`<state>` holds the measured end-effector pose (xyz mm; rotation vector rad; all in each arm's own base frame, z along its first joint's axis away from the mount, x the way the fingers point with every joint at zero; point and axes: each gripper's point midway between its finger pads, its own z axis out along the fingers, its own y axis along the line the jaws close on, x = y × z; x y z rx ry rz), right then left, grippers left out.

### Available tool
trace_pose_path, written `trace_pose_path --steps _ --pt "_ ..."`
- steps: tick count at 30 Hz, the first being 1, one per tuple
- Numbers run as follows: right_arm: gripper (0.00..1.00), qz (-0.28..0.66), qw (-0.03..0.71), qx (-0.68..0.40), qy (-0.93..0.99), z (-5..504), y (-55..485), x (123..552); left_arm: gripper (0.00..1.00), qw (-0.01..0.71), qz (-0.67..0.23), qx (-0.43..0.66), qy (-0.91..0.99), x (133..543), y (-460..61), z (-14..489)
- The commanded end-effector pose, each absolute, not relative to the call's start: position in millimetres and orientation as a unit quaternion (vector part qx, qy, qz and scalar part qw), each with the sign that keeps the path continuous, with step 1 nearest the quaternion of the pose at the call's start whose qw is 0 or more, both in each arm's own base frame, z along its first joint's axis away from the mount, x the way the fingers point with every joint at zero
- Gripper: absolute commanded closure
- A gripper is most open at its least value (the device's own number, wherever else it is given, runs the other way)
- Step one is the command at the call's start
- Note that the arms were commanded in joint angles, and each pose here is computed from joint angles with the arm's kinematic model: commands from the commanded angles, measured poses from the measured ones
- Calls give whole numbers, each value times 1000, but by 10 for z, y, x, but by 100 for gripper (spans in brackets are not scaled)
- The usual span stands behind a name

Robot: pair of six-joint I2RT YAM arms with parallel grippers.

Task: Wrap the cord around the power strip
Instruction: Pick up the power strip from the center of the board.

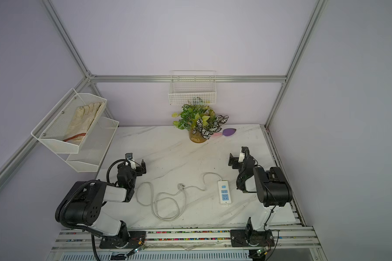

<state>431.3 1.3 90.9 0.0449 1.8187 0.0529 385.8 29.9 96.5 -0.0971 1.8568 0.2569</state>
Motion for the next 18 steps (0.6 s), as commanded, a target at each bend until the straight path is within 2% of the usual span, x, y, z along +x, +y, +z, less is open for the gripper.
trace_pose_path --steps 1,18 --pt "3 23 626 20 779 982 30 4350 0 613 110 -49 781 3989 318 1142" --pt "3 24 625 21 780 974 31 4357 0 612 110 -49 781 3991 320 1138"
